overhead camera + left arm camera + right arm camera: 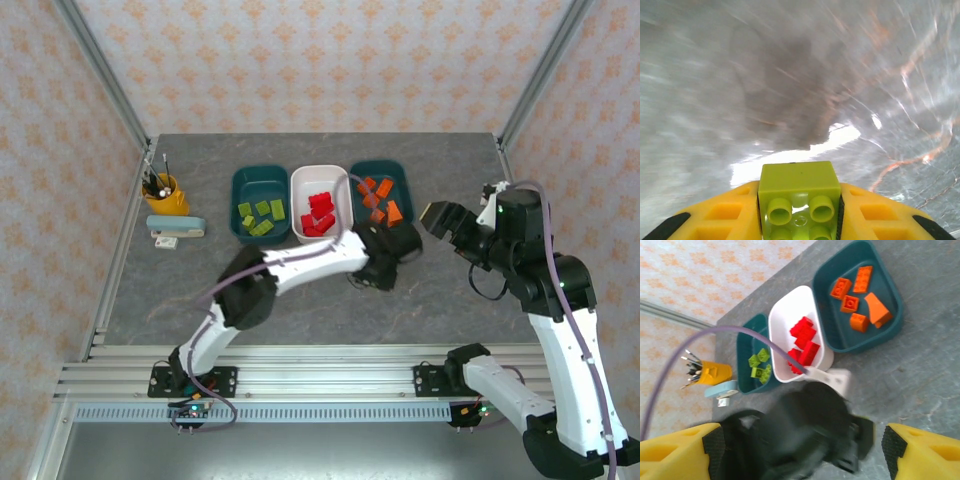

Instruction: Sort the legos into containers by color

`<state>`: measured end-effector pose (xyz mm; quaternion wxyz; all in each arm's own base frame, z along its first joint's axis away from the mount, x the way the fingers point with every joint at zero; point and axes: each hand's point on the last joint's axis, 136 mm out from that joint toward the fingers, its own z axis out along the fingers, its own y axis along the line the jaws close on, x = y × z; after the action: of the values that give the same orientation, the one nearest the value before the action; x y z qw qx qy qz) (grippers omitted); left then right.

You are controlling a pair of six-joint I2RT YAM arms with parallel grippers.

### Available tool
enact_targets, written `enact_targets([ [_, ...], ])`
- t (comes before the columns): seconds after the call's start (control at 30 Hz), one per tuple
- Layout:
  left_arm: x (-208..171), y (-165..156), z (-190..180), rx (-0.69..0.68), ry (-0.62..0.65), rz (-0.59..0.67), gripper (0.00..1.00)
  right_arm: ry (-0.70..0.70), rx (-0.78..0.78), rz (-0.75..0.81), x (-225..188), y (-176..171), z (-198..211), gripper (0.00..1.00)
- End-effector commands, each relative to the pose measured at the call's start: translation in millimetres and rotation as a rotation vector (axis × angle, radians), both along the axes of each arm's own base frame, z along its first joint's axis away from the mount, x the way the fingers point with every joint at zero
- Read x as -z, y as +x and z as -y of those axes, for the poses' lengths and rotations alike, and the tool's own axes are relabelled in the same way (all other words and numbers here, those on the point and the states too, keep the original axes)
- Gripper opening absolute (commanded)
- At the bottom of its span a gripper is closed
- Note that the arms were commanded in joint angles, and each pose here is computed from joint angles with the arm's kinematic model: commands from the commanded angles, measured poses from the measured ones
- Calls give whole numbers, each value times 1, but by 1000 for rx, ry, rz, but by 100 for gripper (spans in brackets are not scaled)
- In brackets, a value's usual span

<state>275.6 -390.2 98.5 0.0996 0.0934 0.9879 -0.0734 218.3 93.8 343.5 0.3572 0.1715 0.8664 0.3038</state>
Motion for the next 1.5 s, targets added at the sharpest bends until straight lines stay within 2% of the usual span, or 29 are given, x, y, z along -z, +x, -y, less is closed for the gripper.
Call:
enact_targets([
  [0.0,-47,39,-46,-106,-37,106,36,107,-67,29,-8,17,-23,83],
  [0.13,-66,75,-108,-221,-33,145,36,219,-147,-13,1,42,-51,83],
  [0.27,-77,109,-167,-343,-43,175,36,259,-191,-34,11,69,-76,83],
  [0.43,-71,153,-231,-490,-57,178,40,261,-263,-69,29,101,-124,82],
  [0.63,-45,202,-289,-636,-58,170,41,256,-279,-8,36,132,-164,81],
  [0.9,-7,250,-321,-705,-17,140,41,259,-283,-58,60,152,-183,81],
  [1.07,13,259,-330,-724,30,107,41,223,-284,-84,69,149,-180,81],
  [1.23,31,254,-332,-726,58,67,42,204,-284,-110,78,150,-180,81],
  [1.37,34,248,-331,-731,54,45,55,165,-302,-131,80,150,-181,81],
  [1.47,18,246,-331,-739,34,73,60,118,-329,-141,79,148,-179,82],
])
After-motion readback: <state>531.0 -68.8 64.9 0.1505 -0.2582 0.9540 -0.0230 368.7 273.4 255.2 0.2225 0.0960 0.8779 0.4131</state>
